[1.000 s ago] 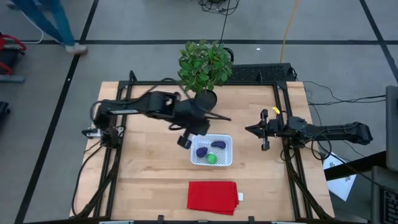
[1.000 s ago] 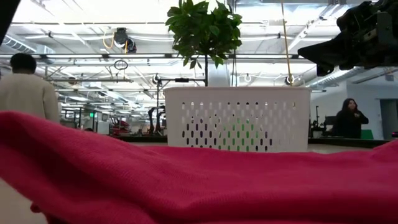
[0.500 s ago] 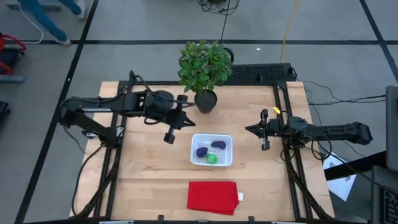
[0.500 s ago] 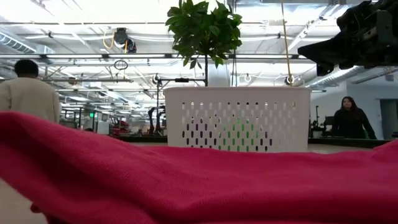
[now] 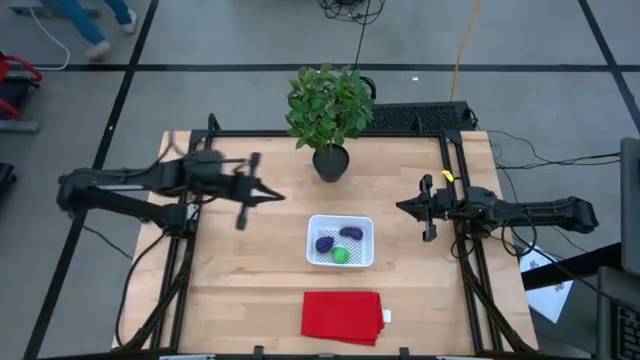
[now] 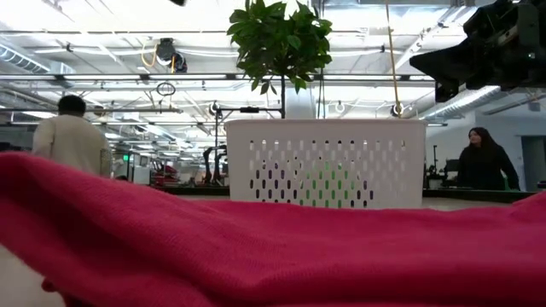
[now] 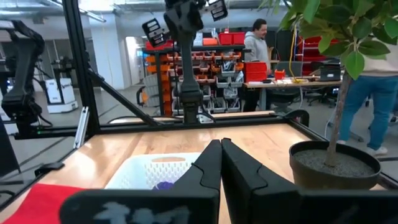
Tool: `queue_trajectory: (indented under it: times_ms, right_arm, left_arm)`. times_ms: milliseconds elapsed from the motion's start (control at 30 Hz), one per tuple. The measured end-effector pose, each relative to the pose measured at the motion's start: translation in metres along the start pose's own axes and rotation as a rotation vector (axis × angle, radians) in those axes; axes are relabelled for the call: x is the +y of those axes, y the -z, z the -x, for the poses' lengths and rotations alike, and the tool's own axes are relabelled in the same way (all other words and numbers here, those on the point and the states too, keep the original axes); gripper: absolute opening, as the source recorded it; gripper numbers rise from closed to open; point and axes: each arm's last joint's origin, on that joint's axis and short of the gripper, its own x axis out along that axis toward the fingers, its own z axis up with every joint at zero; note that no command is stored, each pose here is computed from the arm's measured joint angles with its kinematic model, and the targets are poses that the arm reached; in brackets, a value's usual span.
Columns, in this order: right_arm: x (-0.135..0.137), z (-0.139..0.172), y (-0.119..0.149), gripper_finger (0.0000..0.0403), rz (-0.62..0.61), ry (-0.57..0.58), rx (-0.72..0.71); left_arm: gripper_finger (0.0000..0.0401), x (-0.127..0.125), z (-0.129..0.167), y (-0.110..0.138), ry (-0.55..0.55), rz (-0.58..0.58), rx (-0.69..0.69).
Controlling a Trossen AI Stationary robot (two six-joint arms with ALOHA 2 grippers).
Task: Pick and placing Produce into tupperware
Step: Return to Home Position
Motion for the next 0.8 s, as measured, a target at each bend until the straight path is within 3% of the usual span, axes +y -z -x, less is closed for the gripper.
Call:
queue_trajectory:
  times_ms: [167, 300, 500, 633, 800]
  right_arm:
    - [0.000, 0.000, 0.001, 0.0000, -0.005, 0.000, 0.012]
    - [0.000, 0.000, 0.001, 0.0000, -0.013, -0.005, 0.012]
    - [0.001, 0.000, 0.000, 0.0000, -0.020, -0.017, -0.004]
    - [0.002, 0.000, -0.003, 0.0000, -0.024, -0.060, -0.024]
    - [0.002, 0.000, -0.002, 0.0000, -0.054, -0.061, -0.015]
  left_arm:
    - [0.0000, -0.020, 0.033, 0.027, -0.074, -0.001, -0.172]
    - [0.0000, -0.029, 0.038, 0.054, -0.114, 0.026, -0.301]
    - [0.0000, -0.041, 0.028, 0.091, -0.099, 0.089, -0.305]
    - [0.0000, -0.053, 0.033, 0.096, -0.065, 0.067, -0.337]
    - [0.0000, -0.062, 0.055, 0.094, -0.149, 0.070, -0.357]
